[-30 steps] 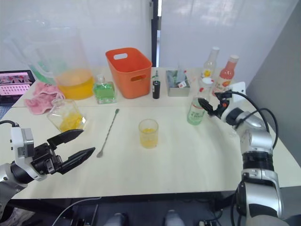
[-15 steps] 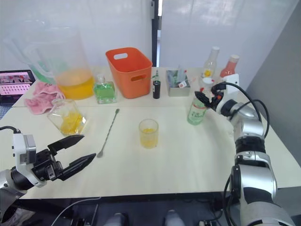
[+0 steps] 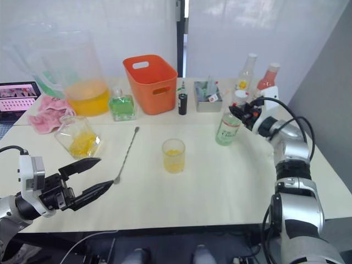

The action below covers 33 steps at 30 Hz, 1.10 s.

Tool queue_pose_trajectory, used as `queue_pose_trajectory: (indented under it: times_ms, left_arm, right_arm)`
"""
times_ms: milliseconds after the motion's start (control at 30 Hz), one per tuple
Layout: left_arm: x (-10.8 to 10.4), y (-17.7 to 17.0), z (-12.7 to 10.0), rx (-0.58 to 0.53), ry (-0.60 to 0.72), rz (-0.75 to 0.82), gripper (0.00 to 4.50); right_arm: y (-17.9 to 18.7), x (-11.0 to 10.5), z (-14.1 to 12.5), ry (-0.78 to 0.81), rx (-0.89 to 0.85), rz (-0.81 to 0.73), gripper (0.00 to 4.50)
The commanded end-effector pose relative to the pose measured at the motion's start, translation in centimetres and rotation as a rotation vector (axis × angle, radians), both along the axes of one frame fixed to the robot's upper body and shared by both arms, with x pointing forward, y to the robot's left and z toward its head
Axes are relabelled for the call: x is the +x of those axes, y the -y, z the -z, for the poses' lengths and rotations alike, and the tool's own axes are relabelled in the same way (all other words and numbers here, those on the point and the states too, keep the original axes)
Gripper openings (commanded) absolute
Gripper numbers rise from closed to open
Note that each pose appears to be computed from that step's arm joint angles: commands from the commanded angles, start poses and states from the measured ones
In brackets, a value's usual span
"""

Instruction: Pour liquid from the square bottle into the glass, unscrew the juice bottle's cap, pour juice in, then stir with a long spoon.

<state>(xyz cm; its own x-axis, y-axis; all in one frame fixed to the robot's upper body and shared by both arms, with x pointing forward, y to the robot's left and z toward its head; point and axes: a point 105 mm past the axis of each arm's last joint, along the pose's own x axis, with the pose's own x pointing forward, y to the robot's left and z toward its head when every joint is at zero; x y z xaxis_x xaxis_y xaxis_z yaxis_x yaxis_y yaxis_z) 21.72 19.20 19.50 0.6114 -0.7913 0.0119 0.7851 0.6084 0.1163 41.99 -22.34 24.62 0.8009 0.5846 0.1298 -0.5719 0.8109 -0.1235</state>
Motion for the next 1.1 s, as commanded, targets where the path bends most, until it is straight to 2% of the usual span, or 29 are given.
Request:
queue_pose_trajectory:
  times_ms: [33,200,567,867,1100]
  left_arm:
    - [0.1,0.2,-0.4,0.025,0.027,0.044,4.50]
    - [0.7,0.7,-0.3,0.039,0.019,0.113,4.50]
    - [1.2,1.3,0.0,0.083,-0.009,0.241,4.50]
    - [1.0,1.4,0.1,0.102,-0.023,0.268,4.50]
    - [0.4,1.2,0.5,0.137,-0.055,0.293,4.50]
  right_arm:
    - [-0.9,-3.2,-4.6,0.138,-0.039,-0.152,1.31]
    - [-3.1,-7.9,-4.5,0.083,-0.124,-0.386,1.31]
    - [-9.5,-15.2,-1.8,-0.032,-0.135,-0.707,1.31]
    - [-13.8,-16.6,0.8,-0.029,-0.126,-0.793,1.31]
    - [-15.2,-16.3,2.1,-0.017,-0.157,-0.780,1.31]
